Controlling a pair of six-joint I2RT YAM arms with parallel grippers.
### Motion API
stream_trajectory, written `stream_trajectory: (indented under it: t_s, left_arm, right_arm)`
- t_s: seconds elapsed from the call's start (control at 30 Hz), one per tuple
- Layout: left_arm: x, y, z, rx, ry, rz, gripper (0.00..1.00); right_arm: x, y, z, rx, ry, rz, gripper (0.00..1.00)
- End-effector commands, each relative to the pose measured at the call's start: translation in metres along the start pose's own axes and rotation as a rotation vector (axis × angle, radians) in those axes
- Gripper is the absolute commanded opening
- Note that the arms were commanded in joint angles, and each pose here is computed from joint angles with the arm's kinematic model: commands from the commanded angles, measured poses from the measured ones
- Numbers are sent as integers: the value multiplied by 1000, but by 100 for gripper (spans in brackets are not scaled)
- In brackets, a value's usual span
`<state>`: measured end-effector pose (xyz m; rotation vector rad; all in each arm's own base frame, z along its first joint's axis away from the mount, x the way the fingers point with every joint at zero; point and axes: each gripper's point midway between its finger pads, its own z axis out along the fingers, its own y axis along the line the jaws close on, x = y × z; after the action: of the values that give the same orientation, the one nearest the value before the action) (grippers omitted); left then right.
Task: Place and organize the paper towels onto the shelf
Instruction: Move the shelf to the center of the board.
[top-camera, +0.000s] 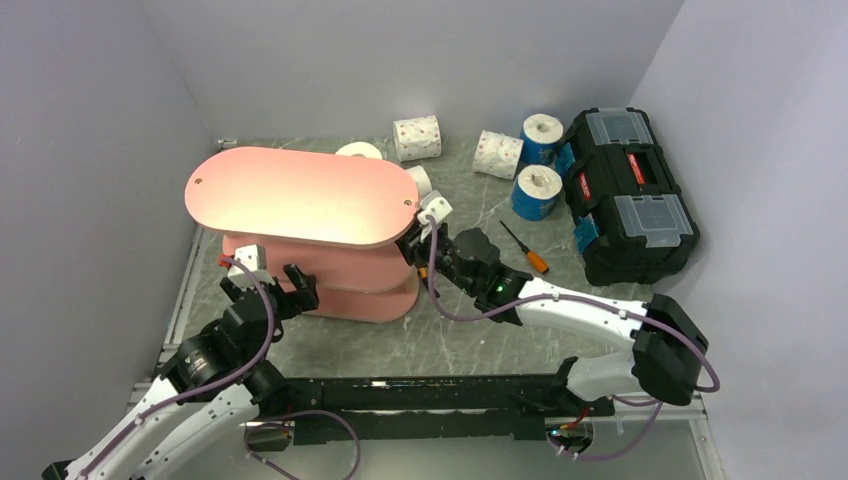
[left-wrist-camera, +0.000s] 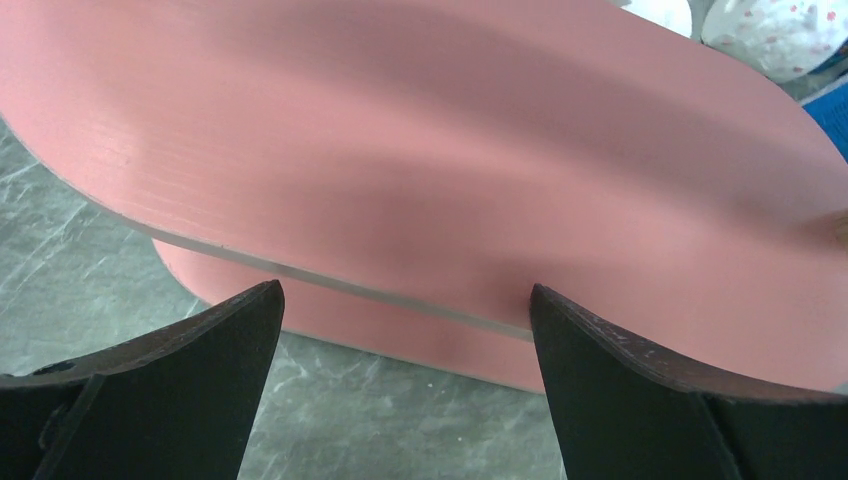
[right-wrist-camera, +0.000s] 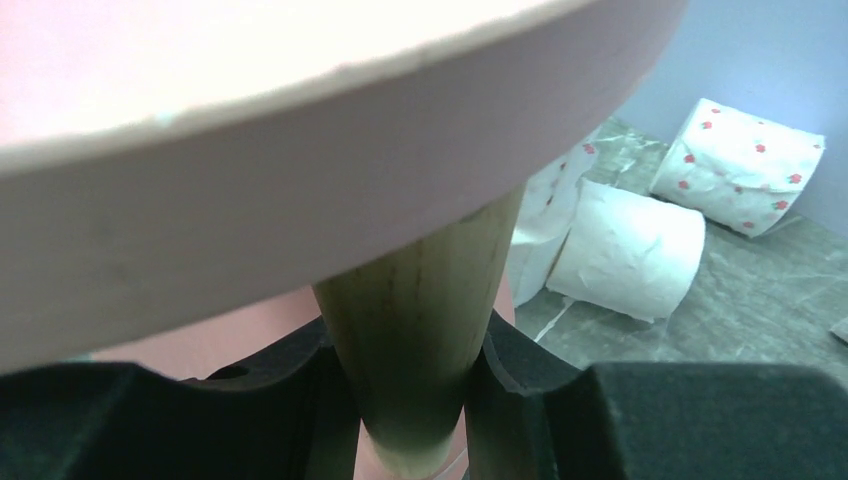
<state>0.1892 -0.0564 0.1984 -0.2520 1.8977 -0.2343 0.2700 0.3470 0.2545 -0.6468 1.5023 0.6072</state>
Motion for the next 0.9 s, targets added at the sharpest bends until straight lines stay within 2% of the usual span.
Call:
stream_trajectory:
  t_s: [0.0,0.33,0.57,0.63,0.7,0.77,0.83,0.87]
  left_arm:
    - [-7,5,8,-74,-60,-87,99]
    - [-11,8,17,-125,-105,-98,99]
    - [-14,10,11,-119,-93,-67,99]
    - [-13,13,9,-130,-81,-61,99]
    - [-11,14,8,-133,-67,-57,99]
    - [-9,14,7,-129,-56,-57,99]
    - [-9,13,5,-120,-49,-57,100]
    - [-9,12,5,-111,-44,-52,99]
  right_arm:
    - [-12,-31,23,130,-50,-100,0]
    - [1,-25,56,100,-26,-76,0]
    - [-6,-25,41,93,-7,-48,0]
    - [-6,-25,35,85,10,-47,5]
    - [-6,-23,29,72,21,-46,16]
    - [-5,-22,24,60,34,-39,34]
    - [-5,-19,17,40,51,-33,70]
    - [-5,-18,14,33,57,-29,81]
